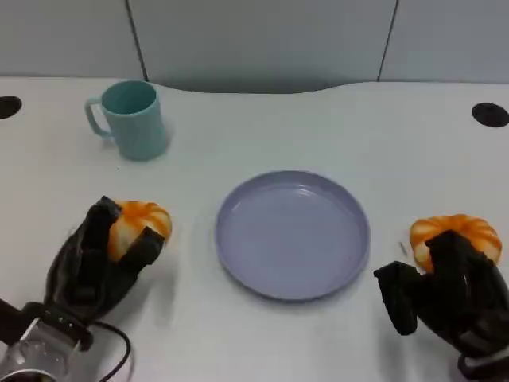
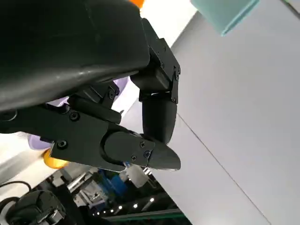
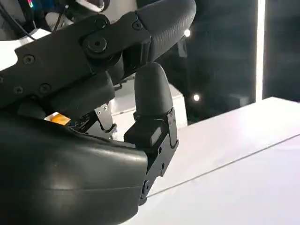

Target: Grasp the bread from the table and place it into the plate.

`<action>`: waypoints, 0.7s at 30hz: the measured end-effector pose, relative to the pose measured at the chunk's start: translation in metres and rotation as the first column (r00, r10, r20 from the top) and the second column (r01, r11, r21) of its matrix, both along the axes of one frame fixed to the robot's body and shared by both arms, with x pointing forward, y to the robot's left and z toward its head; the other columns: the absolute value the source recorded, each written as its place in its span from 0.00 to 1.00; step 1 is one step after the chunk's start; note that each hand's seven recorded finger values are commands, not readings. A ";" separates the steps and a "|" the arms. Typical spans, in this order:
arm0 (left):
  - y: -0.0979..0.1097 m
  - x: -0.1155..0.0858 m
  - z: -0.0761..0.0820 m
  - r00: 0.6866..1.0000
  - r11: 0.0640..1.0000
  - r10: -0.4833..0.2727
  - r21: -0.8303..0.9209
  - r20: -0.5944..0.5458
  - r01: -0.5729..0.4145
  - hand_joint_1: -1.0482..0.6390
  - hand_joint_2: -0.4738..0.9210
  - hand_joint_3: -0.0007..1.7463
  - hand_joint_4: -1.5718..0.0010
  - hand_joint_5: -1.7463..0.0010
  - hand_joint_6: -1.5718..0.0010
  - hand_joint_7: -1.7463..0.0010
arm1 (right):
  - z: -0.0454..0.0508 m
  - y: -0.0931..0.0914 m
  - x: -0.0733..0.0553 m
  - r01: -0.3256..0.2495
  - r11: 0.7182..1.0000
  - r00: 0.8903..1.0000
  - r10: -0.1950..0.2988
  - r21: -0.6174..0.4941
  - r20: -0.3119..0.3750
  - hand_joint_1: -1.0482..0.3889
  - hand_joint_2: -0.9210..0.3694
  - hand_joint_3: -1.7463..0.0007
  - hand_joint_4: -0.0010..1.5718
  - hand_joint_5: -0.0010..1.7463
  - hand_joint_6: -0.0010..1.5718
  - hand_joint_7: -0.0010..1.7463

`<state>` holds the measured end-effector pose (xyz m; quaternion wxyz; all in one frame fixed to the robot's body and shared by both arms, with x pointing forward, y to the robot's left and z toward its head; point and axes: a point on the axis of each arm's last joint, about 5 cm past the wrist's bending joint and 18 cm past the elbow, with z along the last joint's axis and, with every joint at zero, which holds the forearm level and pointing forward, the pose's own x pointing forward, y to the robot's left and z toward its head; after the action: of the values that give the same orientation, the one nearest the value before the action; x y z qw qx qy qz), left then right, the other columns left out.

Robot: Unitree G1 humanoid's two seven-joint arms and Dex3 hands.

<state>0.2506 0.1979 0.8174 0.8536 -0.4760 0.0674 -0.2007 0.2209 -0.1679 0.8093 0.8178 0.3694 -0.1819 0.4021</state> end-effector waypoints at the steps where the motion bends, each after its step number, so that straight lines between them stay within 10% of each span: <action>1: 0.001 0.001 0.002 1.000 0.999 0.005 0.047 0.031 -0.006 0.33 0.97 0.02 0.62 0.01 0.58 0.24 | 0.0002 0.000 0.000 0.002 1.000 1.000 -0.002 0.001 0.000 0.48 0.04 0.99 0.56 1.00 0.41 1.00; 3: 0.005 0.004 0.009 0.987 0.980 0.010 0.195 0.163 -0.042 0.35 0.97 0.01 0.67 0.06 0.54 0.40 | -0.0002 0.001 0.000 0.004 1.000 1.000 -0.004 0.004 -0.003 0.48 0.04 0.99 0.56 1.00 0.41 1.00; 8: 0.012 0.013 0.038 0.868 0.860 -0.039 0.459 0.495 -0.223 0.30 0.99 0.00 0.59 0.62 0.45 0.91 | -0.0010 0.003 -0.001 0.007 1.000 1.000 -0.007 0.007 -0.004 0.48 0.05 1.00 0.56 1.00 0.41 1.00; 15: 0.029 0.037 0.107 0.606 0.475 -0.316 0.674 0.730 -0.566 0.21 0.99 0.00 0.67 0.92 0.64 1.00 | 0.0005 0.004 0.002 0.057 0.998 0.998 -0.057 -0.007 0.026 0.48 0.06 1.00 0.56 1.00 0.42 1.00; 21: 0.022 0.055 0.125 0.641 0.174 -0.418 0.749 0.644 -0.639 0.12 1.00 0.04 0.81 0.98 0.77 1.00 | 0.0002 0.007 0.002 0.072 0.997 0.997 -0.072 0.002 0.004 0.48 0.05 0.99 0.56 1.00 0.41 1.00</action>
<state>0.3055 0.2201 0.9427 0.8981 0.3146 -0.2239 -0.2104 0.2225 -0.1613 0.8095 0.8309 0.3627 -0.1970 0.3730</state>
